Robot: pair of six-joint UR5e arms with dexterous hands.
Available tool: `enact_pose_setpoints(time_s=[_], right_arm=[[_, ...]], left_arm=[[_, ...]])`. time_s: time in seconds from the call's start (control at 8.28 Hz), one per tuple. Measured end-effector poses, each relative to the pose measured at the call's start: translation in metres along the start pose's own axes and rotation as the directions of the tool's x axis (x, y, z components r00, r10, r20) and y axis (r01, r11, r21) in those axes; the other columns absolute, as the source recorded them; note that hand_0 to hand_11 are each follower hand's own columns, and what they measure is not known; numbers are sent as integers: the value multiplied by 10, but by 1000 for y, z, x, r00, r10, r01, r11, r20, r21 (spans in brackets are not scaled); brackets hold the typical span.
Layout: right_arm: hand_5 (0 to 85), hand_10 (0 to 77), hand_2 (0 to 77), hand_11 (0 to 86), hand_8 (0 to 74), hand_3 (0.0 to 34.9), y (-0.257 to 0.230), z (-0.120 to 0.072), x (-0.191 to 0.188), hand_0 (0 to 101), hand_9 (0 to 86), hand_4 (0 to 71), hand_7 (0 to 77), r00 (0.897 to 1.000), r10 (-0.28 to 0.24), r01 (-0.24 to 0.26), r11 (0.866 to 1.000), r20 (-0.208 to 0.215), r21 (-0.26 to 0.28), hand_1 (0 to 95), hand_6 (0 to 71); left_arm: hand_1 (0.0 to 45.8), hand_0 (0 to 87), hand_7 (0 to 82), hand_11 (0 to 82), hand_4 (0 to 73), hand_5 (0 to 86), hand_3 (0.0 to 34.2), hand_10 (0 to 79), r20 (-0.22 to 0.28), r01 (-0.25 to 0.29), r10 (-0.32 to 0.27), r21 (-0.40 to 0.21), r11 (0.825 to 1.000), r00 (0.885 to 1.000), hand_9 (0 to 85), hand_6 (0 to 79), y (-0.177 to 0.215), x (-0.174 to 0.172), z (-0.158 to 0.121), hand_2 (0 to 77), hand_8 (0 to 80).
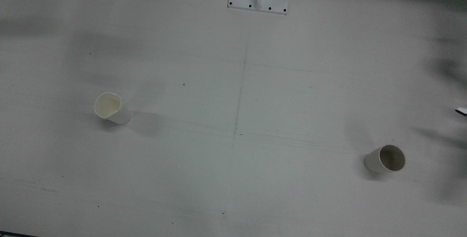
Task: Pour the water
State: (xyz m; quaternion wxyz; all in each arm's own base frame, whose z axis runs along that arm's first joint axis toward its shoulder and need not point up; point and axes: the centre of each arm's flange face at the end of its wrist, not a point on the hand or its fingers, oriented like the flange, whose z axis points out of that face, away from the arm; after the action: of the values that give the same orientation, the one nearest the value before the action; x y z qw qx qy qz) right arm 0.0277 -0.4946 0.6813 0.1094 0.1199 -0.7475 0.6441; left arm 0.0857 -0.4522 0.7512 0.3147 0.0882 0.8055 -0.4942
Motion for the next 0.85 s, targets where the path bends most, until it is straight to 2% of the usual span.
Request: enact_pose_setpoints(time_s=[0.12, 0.36, 0.6, 0.72, 0.85], right_arm=[[65, 5, 27, 11, 0, 5, 0, 0, 0, 459, 5, 33, 5, 1000, 0, 0, 1000, 0, 1, 115, 5], [76, 5, 44, 11, 5, 4, 0, 0, 2, 460, 5, 44, 5, 1000, -1, 1, 1000, -4, 1, 98, 5], [76, 0, 44, 11, 5, 5, -1, -1, 3, 460, 5, 44, 5, 1000, -2, 2, 1000, -6, 2, 98, 5], [76, 5, 44, 11, 5, 4, -1, -1, 4, 461, 5, 44, 5, 1000, -3, 3, 1000, -8, 2, 98, 5], [82, 5, 44, 11, 5, 4, -1, -1, 4, 461, 5, 44, 5, 1000, -3, 3, 1000, -9, 3, 98, 5]], left_arm=[[169, 490, 16, 60, 11, 0, 63, 27, -4, 29, -29, -1, 1000, 1000, 11, 5, 4, -15, 11, 49, 0], [142, 490, 27, 60, 11, 0, 74, 27, -14, 55, -56, -11, 998, 998, 11, 0, 9, -31, 32, 49, 0], [158, 490, 16, 60, 11, 0, 72, 27, -26, 79, -79, -13, 997, 997, 11, 0, 10, -39, 50, 27, 0], [158, 490, 16, 60, 11, 0, 42, 27, -36, 88, -88, -10, 996, 995, 11, 0, 10, -39, 57, 27, 0], [158, 490, 16, 60, 11, 0, 28, 27, -42, 92, -92, -3, 996, 995, 11, 11, 9, -40, 60, 27, 5]])
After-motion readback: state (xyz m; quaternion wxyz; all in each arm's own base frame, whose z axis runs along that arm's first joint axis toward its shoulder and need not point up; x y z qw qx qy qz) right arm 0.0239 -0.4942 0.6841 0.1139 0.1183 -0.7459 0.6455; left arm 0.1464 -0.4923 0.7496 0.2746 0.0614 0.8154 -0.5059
